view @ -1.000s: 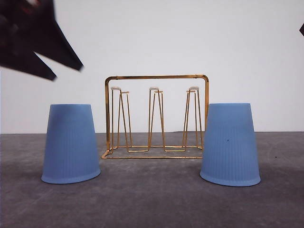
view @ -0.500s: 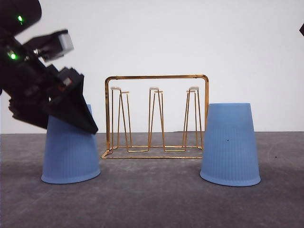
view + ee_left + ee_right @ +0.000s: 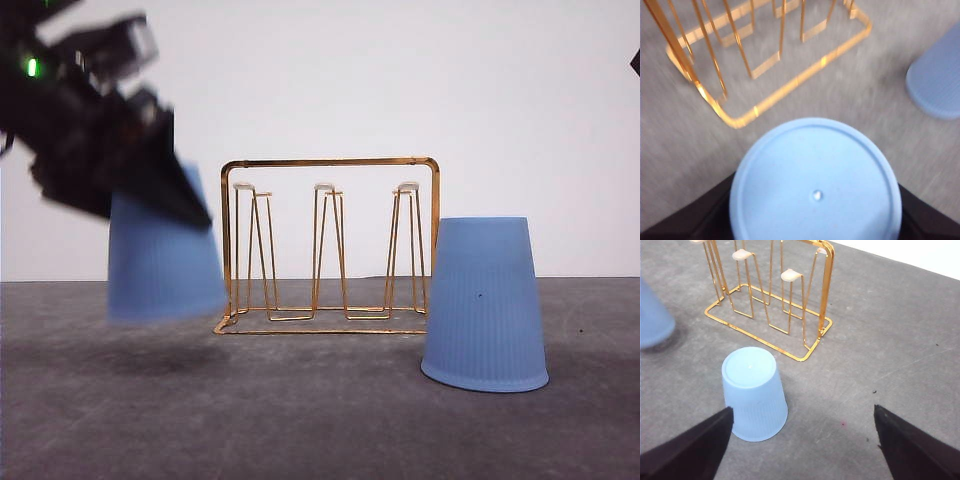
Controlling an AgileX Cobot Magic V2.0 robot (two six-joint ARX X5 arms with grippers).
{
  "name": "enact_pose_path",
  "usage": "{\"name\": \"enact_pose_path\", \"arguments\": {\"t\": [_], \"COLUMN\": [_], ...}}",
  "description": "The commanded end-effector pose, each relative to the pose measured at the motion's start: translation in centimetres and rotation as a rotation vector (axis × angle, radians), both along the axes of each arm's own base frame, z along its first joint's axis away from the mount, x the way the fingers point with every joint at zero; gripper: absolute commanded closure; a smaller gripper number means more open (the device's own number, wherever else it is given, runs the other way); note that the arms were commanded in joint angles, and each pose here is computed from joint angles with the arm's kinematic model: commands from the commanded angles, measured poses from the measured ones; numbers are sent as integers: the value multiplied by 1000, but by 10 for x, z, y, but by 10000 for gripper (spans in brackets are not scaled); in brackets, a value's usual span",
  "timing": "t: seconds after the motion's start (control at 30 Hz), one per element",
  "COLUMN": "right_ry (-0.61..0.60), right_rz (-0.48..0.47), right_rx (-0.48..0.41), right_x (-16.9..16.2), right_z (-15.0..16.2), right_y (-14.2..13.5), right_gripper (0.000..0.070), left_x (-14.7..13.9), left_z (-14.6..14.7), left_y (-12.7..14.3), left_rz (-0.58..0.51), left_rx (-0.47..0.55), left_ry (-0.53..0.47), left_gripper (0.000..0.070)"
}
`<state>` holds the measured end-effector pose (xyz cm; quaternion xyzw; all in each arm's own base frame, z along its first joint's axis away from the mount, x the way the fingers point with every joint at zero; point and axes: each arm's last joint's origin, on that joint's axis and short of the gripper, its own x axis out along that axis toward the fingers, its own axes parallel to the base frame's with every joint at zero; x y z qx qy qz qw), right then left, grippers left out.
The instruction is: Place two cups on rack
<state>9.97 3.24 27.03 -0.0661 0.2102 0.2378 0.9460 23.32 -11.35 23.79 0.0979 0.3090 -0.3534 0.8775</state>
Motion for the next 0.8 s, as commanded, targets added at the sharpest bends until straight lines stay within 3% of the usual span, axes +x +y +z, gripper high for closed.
{"name": "enact_pose_path", "arguments": {"t": [0.0, 0.2, 0.43, 0.6, 0.77], "right_ry": [-21, -23, -24, -24, -24], "right_rz": [6, 6, 6, 6, 3], "right_rx": [-2, -1, -1, -1, -2], "right_x": [1, 1, 1, 1, 1], "right_z": [3, 3, 3, 3, 3], "right_y": [1, 1, 1, 1, 1], "right_gripper": [133, 133, 133, 133, 133], "left_x": [4, 10, 24, 41, 62], "left_z": [18, 67, 112, 115, 91], "left_y": [-3, -6, -8, -16, -26], "left_rz": [24, 65, 169, 168, 168], "left_rx": [-41, -79, -90, -105, -64], "left_ry": [0, -11, -162, -188, -116], "left_gripper": [424, 424, 422, 422, 422]}}
